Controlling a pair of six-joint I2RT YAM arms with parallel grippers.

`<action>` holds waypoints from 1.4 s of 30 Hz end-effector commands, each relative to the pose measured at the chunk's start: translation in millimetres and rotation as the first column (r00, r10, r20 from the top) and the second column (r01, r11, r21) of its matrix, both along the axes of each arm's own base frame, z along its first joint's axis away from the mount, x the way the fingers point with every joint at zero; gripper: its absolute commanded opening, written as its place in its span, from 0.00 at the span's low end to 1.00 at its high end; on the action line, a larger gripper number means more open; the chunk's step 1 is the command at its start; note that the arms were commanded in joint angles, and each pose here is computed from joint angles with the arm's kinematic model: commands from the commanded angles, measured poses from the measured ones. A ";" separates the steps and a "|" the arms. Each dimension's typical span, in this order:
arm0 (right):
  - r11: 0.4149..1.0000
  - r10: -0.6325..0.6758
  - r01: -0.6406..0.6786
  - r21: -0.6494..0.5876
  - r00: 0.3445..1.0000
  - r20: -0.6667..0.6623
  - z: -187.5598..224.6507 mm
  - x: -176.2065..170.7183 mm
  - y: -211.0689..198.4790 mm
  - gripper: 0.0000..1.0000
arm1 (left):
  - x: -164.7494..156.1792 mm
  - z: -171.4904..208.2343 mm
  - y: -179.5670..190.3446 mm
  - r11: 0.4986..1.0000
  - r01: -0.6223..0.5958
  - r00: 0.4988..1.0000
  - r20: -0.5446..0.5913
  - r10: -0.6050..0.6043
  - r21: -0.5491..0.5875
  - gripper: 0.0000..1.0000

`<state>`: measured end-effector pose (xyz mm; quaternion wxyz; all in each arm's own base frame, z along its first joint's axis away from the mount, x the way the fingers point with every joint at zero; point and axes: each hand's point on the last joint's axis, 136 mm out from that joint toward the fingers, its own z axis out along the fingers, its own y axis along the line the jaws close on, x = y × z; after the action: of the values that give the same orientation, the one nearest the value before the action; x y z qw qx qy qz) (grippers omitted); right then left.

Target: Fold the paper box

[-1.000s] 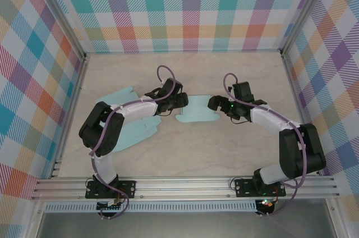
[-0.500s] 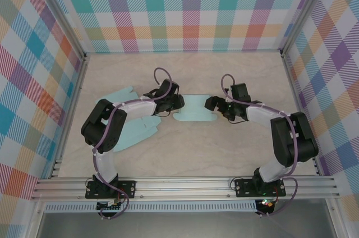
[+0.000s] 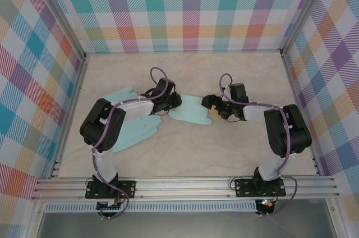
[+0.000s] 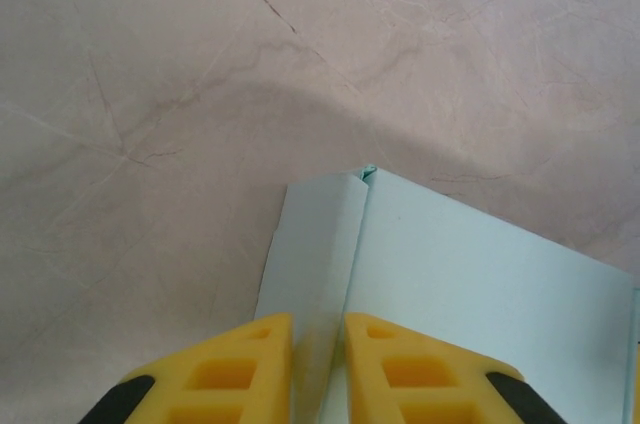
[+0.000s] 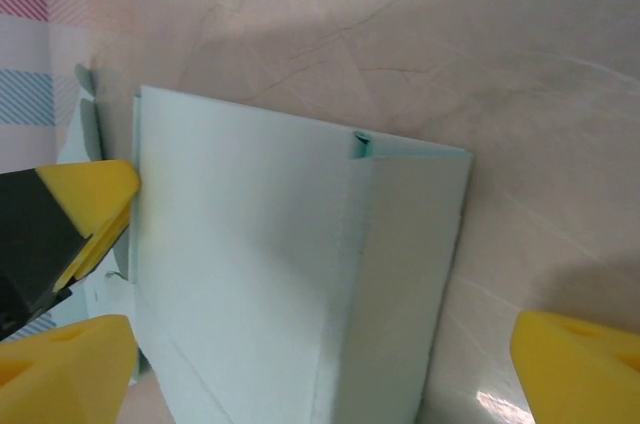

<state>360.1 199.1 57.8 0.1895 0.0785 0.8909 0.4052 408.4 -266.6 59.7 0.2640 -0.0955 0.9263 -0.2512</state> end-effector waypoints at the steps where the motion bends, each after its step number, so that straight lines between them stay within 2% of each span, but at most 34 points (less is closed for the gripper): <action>1: 0.997 0.026 -0.027 0.076 1.000 0.009 2.6 -1.3 8.2 0.95 | -11.4 -31.8 19.2 0.998 -0.032 0.995 -0.093 0.036 0.045 0.19; 25: 0.982 0.020 -0.016 0.189 1.000 -0.019 1.2 -5.5 16.9 0.91 | -4.0 -35.6 23.4 0.997 -0.076 0.991 -0.111 0.077 0.013 0.18; 42: 0.981 0.016 -0.011 0.194 1.000 -0.023 0.9 -3.3 17.6 0.91 | -2.2 -42.0 35.8 0.994 -0.107 0.986 -0.128 0.110 0.031 0.17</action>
<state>360.6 212.9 64.1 0.1780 0.0992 0.8516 0.4830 423.3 -254.8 59.3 0.2655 -0.1359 0.9156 -0.2697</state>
